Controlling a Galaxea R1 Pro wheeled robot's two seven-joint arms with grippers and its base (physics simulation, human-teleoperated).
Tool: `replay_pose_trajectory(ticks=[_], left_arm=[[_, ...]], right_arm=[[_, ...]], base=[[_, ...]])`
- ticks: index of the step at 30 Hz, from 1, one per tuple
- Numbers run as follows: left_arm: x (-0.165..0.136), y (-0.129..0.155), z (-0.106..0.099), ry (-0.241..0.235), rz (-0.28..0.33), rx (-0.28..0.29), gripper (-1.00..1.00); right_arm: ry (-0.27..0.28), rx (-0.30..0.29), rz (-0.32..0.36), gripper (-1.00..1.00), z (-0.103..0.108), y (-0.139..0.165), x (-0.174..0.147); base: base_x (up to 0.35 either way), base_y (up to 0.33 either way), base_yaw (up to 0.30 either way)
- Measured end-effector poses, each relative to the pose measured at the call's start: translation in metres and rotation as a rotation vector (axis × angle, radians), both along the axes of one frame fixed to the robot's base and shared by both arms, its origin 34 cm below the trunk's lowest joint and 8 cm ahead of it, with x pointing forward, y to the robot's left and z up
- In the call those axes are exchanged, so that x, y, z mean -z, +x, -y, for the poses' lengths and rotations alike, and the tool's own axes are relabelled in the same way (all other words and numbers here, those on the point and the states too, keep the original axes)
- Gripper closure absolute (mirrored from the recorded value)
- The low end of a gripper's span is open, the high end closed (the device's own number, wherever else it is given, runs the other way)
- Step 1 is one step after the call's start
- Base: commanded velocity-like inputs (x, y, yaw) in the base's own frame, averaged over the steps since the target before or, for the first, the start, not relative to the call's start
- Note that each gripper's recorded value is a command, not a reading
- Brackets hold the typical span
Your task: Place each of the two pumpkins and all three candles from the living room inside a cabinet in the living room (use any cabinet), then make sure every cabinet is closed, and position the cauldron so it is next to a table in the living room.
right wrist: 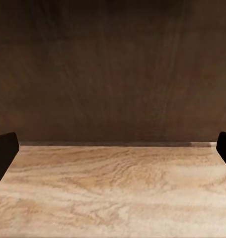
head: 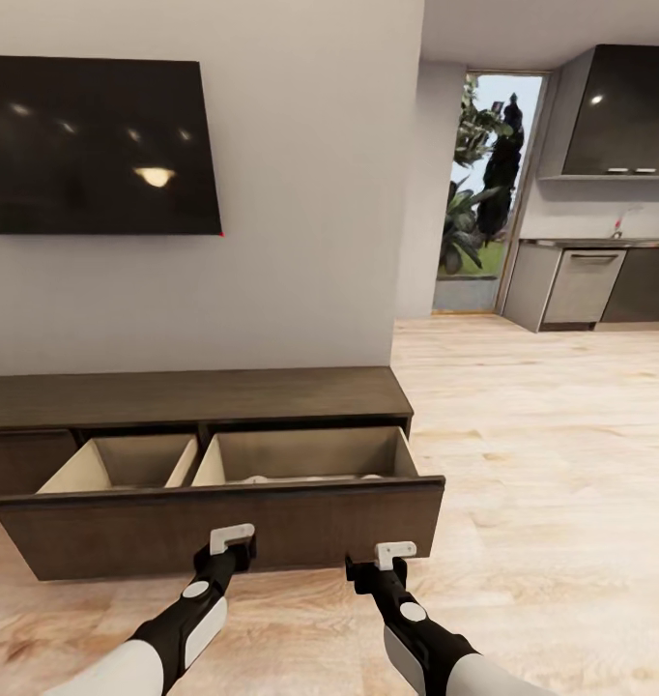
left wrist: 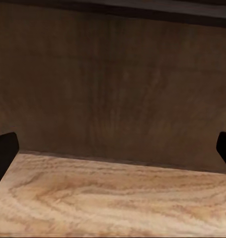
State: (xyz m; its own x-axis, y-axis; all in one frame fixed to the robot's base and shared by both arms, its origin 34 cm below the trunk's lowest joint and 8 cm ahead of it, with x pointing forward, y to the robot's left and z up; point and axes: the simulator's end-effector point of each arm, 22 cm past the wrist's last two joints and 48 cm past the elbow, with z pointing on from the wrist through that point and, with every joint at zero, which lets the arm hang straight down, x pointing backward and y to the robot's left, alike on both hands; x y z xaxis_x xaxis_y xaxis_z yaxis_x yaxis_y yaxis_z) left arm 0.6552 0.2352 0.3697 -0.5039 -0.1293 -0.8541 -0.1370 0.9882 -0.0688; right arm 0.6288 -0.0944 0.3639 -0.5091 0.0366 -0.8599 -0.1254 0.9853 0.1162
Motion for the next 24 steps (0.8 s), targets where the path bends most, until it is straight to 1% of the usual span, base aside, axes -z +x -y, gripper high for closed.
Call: replay_pose_trajectory(ticks=[4, 8, 13, 18, 24], left_arm=[[0.003, -0.002, -0.001, 0.004, -0.008, 0.000, -1.00], [0.013, -0.010, -0.004, 0.017, -0.030, 0.000, -1.00], [0.015, -0.012, -0.004, 0.019, -0.034, 0.000, -1.00], [0.027, -0.015, -0.005, 0.021, -0.054, -0.001, -1.00], [0.027, -0.015, -0.006, 0.023, -0.054, -0.001, -1.00]], right_arm=[[0.000, 0.000, 0.000, -1.00, 0.000, 0.000, 0.000], [0.000, 0.000, 0.000, -1.00, 0.000, 0.000, 0.000], [0.000, 0.000, 0.000, -1.00, 0.000, 0.000, 0.000], [-0.001, -0.001, -0.020, -1.00, 0.000, -0.003, 0.012], [0.000, 0.000, -0.020, -1.00, 0.000, -0.003, 0.012]], base=[[0.003, 0.000, 0.000], [0.000, 0.000, 0.000], [0.000, 0.000, 0.000], [0.000, 0.000, 0.000], [0.000, 0.000, 0.000]])
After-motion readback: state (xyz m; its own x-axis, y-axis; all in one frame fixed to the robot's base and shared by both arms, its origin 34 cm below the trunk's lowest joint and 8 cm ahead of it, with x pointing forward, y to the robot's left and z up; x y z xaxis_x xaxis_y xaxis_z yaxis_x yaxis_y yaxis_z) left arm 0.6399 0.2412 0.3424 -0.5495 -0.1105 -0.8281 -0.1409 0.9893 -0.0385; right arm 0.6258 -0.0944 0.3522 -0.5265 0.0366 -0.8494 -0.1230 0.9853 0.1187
